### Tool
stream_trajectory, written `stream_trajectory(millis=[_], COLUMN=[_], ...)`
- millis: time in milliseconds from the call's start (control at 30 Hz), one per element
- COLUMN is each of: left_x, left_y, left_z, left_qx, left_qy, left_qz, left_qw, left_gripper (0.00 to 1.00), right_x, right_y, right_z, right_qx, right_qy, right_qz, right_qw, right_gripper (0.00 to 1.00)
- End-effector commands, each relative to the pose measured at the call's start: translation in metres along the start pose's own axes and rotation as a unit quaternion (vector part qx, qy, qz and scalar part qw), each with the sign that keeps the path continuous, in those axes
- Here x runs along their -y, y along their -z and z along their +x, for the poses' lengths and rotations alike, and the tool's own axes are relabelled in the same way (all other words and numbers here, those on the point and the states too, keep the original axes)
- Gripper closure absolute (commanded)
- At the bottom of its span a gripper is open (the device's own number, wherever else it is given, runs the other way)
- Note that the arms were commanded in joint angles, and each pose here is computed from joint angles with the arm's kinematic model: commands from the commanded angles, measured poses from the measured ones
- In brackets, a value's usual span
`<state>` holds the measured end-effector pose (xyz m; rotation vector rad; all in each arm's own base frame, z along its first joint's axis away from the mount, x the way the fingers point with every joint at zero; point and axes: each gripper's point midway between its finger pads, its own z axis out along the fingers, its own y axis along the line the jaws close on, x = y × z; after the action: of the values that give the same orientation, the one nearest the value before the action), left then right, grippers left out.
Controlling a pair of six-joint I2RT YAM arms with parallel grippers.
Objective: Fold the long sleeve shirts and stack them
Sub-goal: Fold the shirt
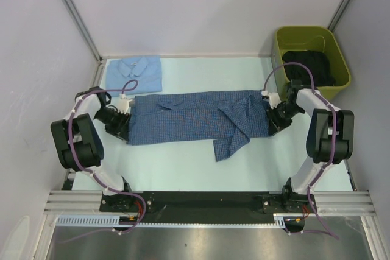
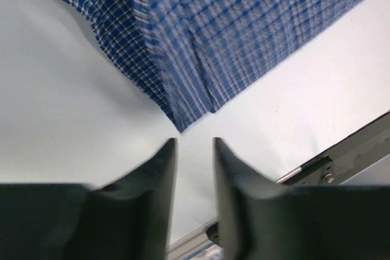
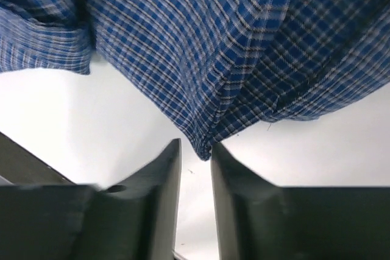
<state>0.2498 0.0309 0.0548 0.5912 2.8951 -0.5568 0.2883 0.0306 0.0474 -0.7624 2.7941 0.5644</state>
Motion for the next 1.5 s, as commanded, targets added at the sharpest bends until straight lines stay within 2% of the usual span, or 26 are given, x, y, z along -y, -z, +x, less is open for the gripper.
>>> stream_trajectory(millis=[0,33,67,100,133,267,333,367,467,633,700,733,800,833,933,1100,1167,1200,1233,1300,1333,1400,1467], left_x=[0.008,0.013,0.019,0.032,0.040,0.078,0.097,0.108,0.127,0.138,0.139,0.138,0.139,0.140,0.141,0.140,0.141,0.141,0.140,0.142,0.143,0.144,0.145], left_y=[0.024,0.029,0.035,0.041,0.053,0.065,0.071,0.078,0.089,0.093,0.093,0.091,0.090,0.090,0.089,0.088,0.088,0.087,0.088,0.087,0.087,0.086,0.086], left_z=[-0.017,-0.020,-0.024,-0.034,-0.041,-0.060,-0.069,-0.073,-0.086,-0.088,-0.086,-0.085,-0.084,-0.084,-0.084,-0.085,-0.084,-0.083,-0.083,-0.083,-0.083,-0.085,-0.089], left_qx=[0.063,0.077,0.095,0.128,0.153,0.193,0.226,0.245,0.287,0.296,0.295,0.293,0.292,0.292,0.294,0.294,0.294,0.294,0.295,0.296,0.298,0.305,0.311], left_qy=[-0.053,-0.061,-0.072,-0.095,-0.114,-0.193,-0.223,-0.241,-0.260,-0.253,-0.250,-0.247,-0.244,-0.243,-0.242,-0.242,-0.246,-0.247,-0.247,-0.246,-0.245,-0.241,-0.234], left_qz=[-0.015,-0.011,-0.009,0.011,0.003,0.016,0.033,0.030,0.034,0.041,0.042,0.043,0.046,0.048,0.054,0.054,0.052,0.052,0.051,0.056,0.059,0.065,0.069], left_qw=[0.996,0.995,0.993,0.987,0.982,0.962,0.948,0.939,0.921,0.920,0.921,0.923,0.924,0.924,0.923,0.923,0.922,0.922,0.922,0.921,0.921,0.919,0.919], left_gripper=[0.42,0.38,0.34,0.24,0.19,0.01,0.01,0.00,0.01,0.01,0.00,0.01,0.01,0.00,0.01,0.00,0.01,0.01,0.01,0.01,0.01,0.00,0.01], right_x=[0.014,0.014,0.009,0.000,-0.006,-0.048,-0.072,-0.070,-0.076,-0.071,-0.074,-0.076,-0.083,-0.085,-0.094,-0.092,-0.087,-0.086,-0.085,-0.086,-0.088,-0.087,-0.091], right_y=[0.016,0.023,0.037,0.042,0.046,0.043,0.025,0.018,-0.011,-0.039,-0.041,-0.040,-0.033,-0.029,-0.014,0.002,-0.001,-0.006,-0.009,-0.018,-0.023,-0.033,-0.038], right_z=[-0.001,-0.004,-0.010,-0.014,-0.018,-0.029,-0.025,-0.034,-0.031,-0.034,-0.035,-0.033,-0.040,-0.040,-0.055,-0.073,-0.066,-0.058,-0.054,-0.043,-0.039,-0.036,-0.040], right_qx=[0.013,0.022,0.039,0.055,0.066,0.101,0.103,0.117,0.097,0.080,0.074,0.067,0.074,0.074,0.089,0.096,0.082,0.071,0.067,0.057,0.050,0.047,0.051], right_qy=[-0.003,0.004,0.020,0.032,0.044,0.093,0.093,0.106,0.094,0.068,0.068,0.065,0.070,0.072,0.092,0.106,0.106,0.102,0.099,0.094,0.091,0.087,0.078], right_qz=[0.029,0.035,0.044,0.031,0.030,-0.003,-0.029,-0.018,-0.029,-0.030,-0.035,-0.038,-0.044,-0.046,-0.037,-0.013,-0.003,-0.003,-0.002,-0.010,-0.013,-0.013,-0.018], right_qw=[0.999,0.999,0.998,0.997,0.996,0.991,0.990,0.987,0.990,0.994,0.994,0.995,0.994,0.994,0.991,0.990,0.991,0.992,0.993,0.994,0.995,0.995,0.995], right_gripper=[0.56,0.50,0.50,0.48,0.46,0.45,0.44,0.44,0.42,0.43,0.50,0.62,0.72,0.83,1.00,1.00,0.73,0.46,0.38,0.31,0.30,0.32,0.37])
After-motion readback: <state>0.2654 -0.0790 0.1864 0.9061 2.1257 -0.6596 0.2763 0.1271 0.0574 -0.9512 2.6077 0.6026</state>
